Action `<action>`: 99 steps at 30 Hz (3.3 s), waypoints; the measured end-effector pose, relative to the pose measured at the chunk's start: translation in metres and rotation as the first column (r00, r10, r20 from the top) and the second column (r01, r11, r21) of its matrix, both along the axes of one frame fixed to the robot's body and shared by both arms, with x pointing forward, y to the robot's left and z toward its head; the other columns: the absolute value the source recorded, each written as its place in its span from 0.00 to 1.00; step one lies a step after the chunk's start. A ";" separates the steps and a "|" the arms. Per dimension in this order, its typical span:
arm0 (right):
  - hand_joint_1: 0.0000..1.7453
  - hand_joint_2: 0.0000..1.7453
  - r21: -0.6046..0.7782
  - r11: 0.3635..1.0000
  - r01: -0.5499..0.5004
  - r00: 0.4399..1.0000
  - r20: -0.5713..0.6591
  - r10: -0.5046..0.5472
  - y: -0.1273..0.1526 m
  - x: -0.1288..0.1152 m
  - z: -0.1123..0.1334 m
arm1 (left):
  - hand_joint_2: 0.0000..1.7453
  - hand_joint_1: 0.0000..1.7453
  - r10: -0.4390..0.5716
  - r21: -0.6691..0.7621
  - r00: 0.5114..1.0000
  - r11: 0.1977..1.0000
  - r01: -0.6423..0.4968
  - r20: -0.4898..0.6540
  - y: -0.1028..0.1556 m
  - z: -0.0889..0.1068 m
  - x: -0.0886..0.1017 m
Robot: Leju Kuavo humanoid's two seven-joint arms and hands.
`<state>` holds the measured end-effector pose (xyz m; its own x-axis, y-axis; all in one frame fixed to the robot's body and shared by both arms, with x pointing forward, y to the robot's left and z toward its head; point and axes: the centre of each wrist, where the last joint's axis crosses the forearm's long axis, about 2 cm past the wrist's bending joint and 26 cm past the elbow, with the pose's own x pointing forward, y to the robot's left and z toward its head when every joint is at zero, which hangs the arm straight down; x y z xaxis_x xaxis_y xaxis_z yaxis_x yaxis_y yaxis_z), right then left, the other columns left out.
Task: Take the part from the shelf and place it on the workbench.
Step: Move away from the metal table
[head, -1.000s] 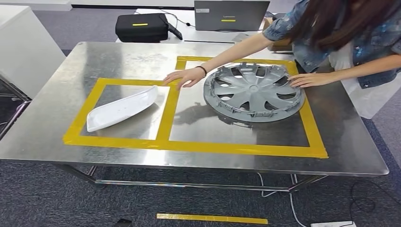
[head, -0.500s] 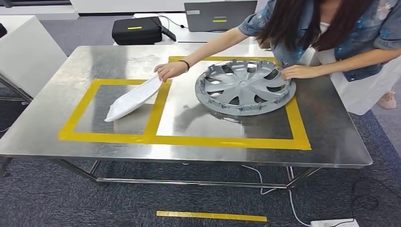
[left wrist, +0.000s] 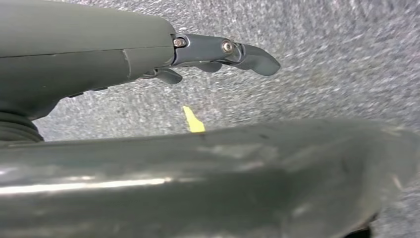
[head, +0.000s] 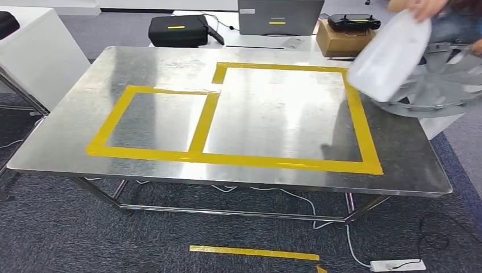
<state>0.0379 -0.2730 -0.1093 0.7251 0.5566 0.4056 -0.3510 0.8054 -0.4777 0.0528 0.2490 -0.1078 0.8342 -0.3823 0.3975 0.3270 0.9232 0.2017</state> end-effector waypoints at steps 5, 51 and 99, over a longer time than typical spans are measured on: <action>0.00 0.00 0.000 1.000 0.007 1.000 -0.002 -0.007 -0.001 0.000 0.000 | 0.00 0.00 -0.003 -0.003 1.000 1.000 0.003 -0.001 -0.002 0.000 0.000; 0.00 0.00 0.024 1.000 -0.007 1.000 0.001 0.007 0.001 0.002 0.000 | 0.00 0.00 -0.015 0.009 1.000 1.000 0.015 0.013 -0.003 0.002 0.011; 0.00 0.00 0.018 1.000 -0.024 1.000 0.013 0.024 -0.003 0.005 0.000 | 0.00 0.00 -0.016 0.009 1.000 1.000 0.016 0.025 -0.004 0.002 0.012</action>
